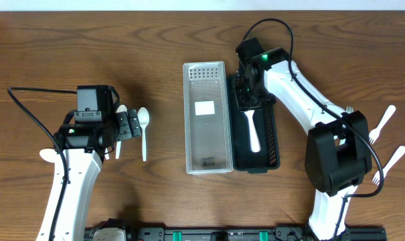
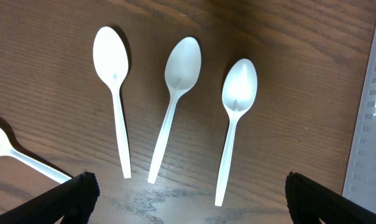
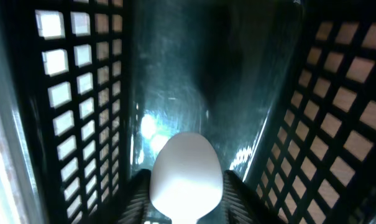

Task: Pack container
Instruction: 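Carry the spoon with the right gripper into the black basket and release, then move the right gripper to the nearest white fork and grasp it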

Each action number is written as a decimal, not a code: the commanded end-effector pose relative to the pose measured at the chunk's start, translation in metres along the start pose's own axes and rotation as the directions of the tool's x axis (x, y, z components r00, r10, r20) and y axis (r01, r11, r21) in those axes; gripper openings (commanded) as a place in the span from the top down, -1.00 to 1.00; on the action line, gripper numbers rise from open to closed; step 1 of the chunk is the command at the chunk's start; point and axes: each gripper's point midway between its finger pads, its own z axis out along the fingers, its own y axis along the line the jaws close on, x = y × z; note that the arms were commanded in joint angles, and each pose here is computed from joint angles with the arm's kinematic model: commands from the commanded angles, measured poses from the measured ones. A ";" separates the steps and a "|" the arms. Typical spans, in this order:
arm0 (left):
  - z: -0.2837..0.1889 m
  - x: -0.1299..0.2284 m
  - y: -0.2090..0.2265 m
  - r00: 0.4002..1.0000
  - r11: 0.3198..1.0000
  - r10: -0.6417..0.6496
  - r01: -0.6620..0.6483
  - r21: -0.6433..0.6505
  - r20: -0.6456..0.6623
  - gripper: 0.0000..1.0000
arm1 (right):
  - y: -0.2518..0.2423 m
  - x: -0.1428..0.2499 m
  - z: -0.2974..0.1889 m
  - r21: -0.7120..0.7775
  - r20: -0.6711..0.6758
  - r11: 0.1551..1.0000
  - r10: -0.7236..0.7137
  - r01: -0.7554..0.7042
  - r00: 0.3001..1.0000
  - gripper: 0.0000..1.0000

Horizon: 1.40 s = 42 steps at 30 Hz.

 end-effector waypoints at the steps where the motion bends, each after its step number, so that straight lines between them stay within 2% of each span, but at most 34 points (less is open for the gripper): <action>1: -0.005 -0.007 -0.001 1.000 1.000 -0.010 0.010 0.001 0.020 -0.96 | 0.005 -0.005 -0.011 -0.015 0.033 1.000 0.006 -0.005 0.999 0.04; 5: -0.005 -0.007 -0.001 1.000 1.000 -0.010 0.010 0.001 0.020 -0.96 | 0.004 -0.015 -0.031 -0.024 0.072 1.000 0.008 -0.006 0.997 -0.07; 9: -0.005 -0.007 -0.001 1.000 1.000 -0.010 0.010 0.001 0.020 -0.96 | -0.011 -0.036 -0.089 -0.026 0.176 0.999 0.037 -0.033 0.984 -0.18; 10: -0.005 -0.007 -0.001 1.000 1.000 -0.010 0.010 0.001 0.020 -0.96 | -0.020 -0.041 -0.104 -0.022 0.206 0.998 0.059 -0.055 0.977 -0.63; 11: -0.005 -0.007 -0.001 1.000 1.000 -0.010 0.010 0.001 0.020 -0.96 | -0.031 -0.045 -0.121 -0.023 0.238 0.996 0.085 -0.082 0.967 -0.99; 15: -0.005 -0.007 -0.001 1.000 1.000 -0.010 0.010 0.001 0.020 -0.96 | -0.094 -0.050 -0.174 -0.041 0.344 0.973 0.225 -0.225 0.912 -0.98; 18: -0.005 -0.007 -0.001 1.000 1.000 -0.010 0.010 0.001 0.020 -0.96 | -0.151 -0.038 -0.182 -0.030 0.337 0.937 0.337 -0.348 0.879 -0.98; 21: -0.005 -0.007 -0.001 1.000 1.000 -0.010 0.010 0.001 0.020 -0.96 | -0.205 -0.018 -0.166 0.003 0.276 0.899 0.419 -0.437 0.865 -0.99; 26: -0.005 -0.007 -0.001 1.000 1.000 -0.010 0.010 0.001 0.020 -0.96 | -0.264 0.006 -0.115 0.028 0.190 0.838 0.531 -0.545 0.826 -0.98; 34: -0.005 -0.007 -0.001 1.000 1.000 -0.011 0.011 0.001 0.020 -0.96 | -0.297 0.040 -0.024 0.095 0.092 0.806 0.577 -0.584 0.812 -0.99; 42: -0.005 -0.007 -0.001 1.000 1.000 -0.011 0.011 0.001 0.020 -0.96 | -0.302 0.046 0.008 0.118 0.099 0.834 0.530 -0.539 0.842 -0.98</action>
